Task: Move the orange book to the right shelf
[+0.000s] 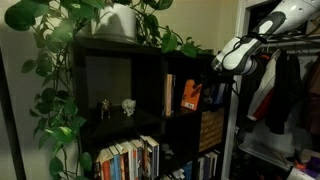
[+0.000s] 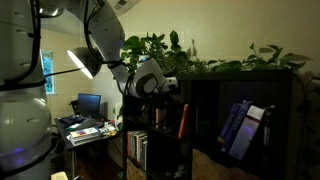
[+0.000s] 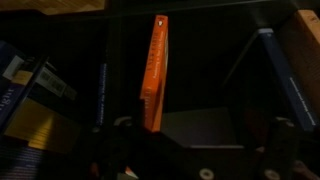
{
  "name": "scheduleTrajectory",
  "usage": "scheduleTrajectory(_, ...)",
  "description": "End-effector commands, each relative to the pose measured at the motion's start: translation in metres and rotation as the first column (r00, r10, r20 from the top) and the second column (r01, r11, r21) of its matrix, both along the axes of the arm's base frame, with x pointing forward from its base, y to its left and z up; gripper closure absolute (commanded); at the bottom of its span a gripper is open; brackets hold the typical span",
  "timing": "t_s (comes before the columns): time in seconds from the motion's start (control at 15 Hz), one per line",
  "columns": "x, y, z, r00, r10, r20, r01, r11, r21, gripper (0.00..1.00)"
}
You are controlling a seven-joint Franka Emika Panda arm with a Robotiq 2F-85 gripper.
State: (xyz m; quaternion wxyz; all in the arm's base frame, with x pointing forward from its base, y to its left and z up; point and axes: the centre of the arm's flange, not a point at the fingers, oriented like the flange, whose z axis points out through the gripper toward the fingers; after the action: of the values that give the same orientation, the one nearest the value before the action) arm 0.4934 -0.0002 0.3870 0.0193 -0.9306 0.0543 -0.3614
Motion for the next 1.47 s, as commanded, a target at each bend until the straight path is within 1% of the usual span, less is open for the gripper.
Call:
scheduleTrajectory(0.0,0.015,-0.008,-0.004,1.000,-0.022,0.008,0.022,1.000,-0.019,0.00)
scheduleTrajectory(0.47,0.023,-0.025,-0.013,0.999,-0.049,-0.007,0.049,0.999,-0.023,0.00)
scheduleTrajectory(1.0,0.029,-0.026,-0.016,0.998,-0.052,-0.026,0.051,0.999,-0.017,0.00)
scheduleTrajectory(1.4,0.031,-0.025,-0.017,0.998,-0.056,-0.042,0.057,0.998,0.003,0.00)
